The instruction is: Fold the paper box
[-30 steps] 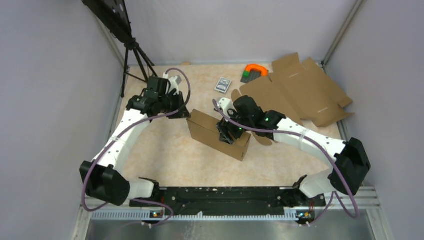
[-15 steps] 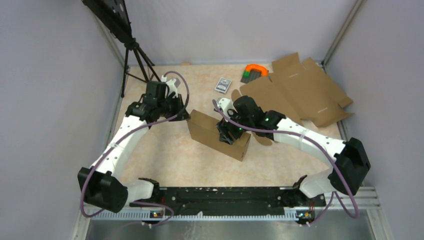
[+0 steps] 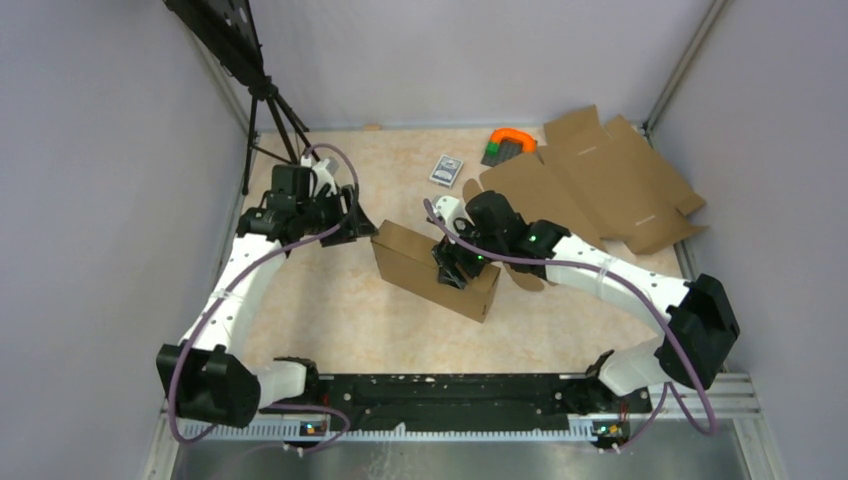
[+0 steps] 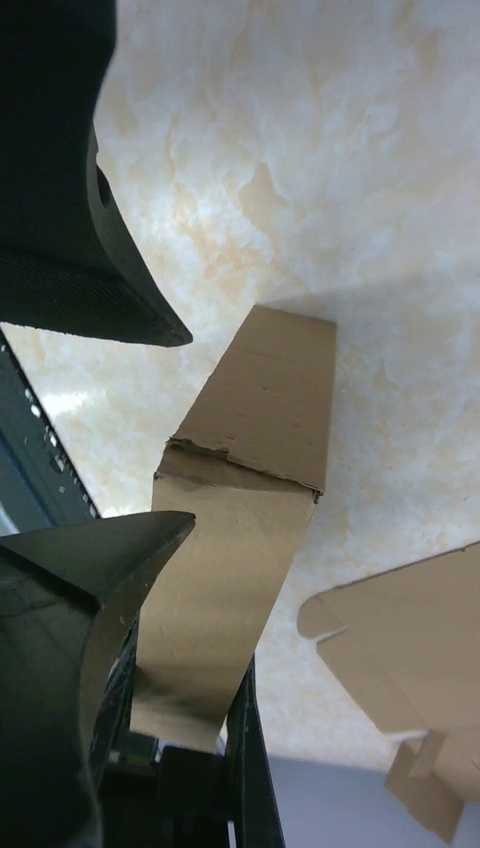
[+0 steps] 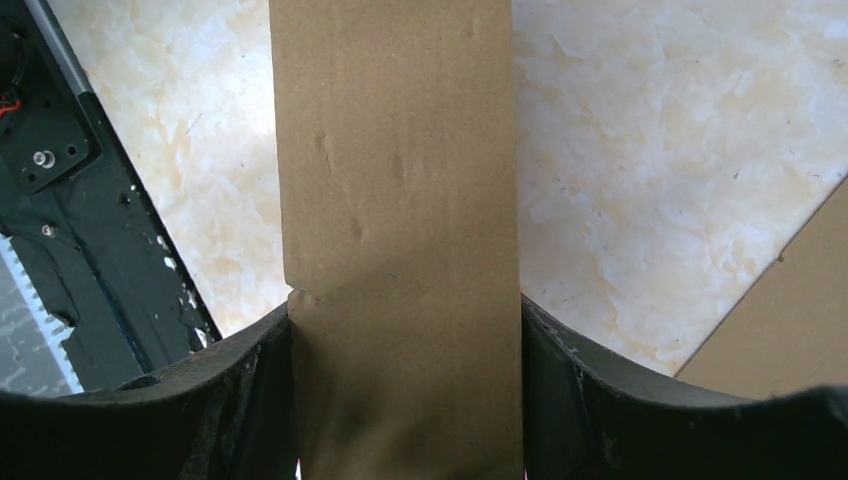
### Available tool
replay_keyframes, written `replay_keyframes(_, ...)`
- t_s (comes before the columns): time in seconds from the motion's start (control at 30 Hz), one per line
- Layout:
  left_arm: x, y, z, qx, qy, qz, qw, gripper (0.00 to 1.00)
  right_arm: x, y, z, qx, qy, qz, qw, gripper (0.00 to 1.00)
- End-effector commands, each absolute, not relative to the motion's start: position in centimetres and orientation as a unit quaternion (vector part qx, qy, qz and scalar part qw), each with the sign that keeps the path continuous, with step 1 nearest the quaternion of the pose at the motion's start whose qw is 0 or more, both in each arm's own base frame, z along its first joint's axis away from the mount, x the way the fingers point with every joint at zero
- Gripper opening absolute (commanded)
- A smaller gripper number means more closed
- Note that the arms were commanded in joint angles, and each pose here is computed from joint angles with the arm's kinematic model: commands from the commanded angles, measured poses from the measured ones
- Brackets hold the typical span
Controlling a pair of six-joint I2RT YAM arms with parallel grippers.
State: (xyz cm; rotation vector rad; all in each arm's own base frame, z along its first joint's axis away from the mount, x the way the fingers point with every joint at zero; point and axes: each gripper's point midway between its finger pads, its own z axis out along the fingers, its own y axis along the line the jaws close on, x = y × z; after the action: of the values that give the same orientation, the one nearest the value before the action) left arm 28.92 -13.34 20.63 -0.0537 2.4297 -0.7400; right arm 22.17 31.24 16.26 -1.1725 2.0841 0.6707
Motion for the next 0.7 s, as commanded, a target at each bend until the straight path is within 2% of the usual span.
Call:
replay_keyframes(0.0,28.3,-13.9,20.1,-0.056,0.894,-0.357,0.263,0.66,21.2,30.6,15.0,-0.453,0.807,0.253,0.283,0.45)
replay_keyframes(0.13,28.0,-14.5,19.4,-0.073,0.855,-0.449,0.249,0.66,21.1,30.5,14.9,-0.453,0.807,0.253,0.282,0.45)
replay_keyframes(0.4,27.6,-14.7,19.5,-0.095,0.82,-0.515,0.232,0.66,21.0,30.6,14.8,-0.455,0.806,0.256,0.278,0.45)
replay_keyframes(0.67,28.5,-14.1,21.6,-0.083,0.82,-0.503,0.261,0.64,20.9,30.6,14.7,-0.456,0.807,0.256,0.275,0.45)
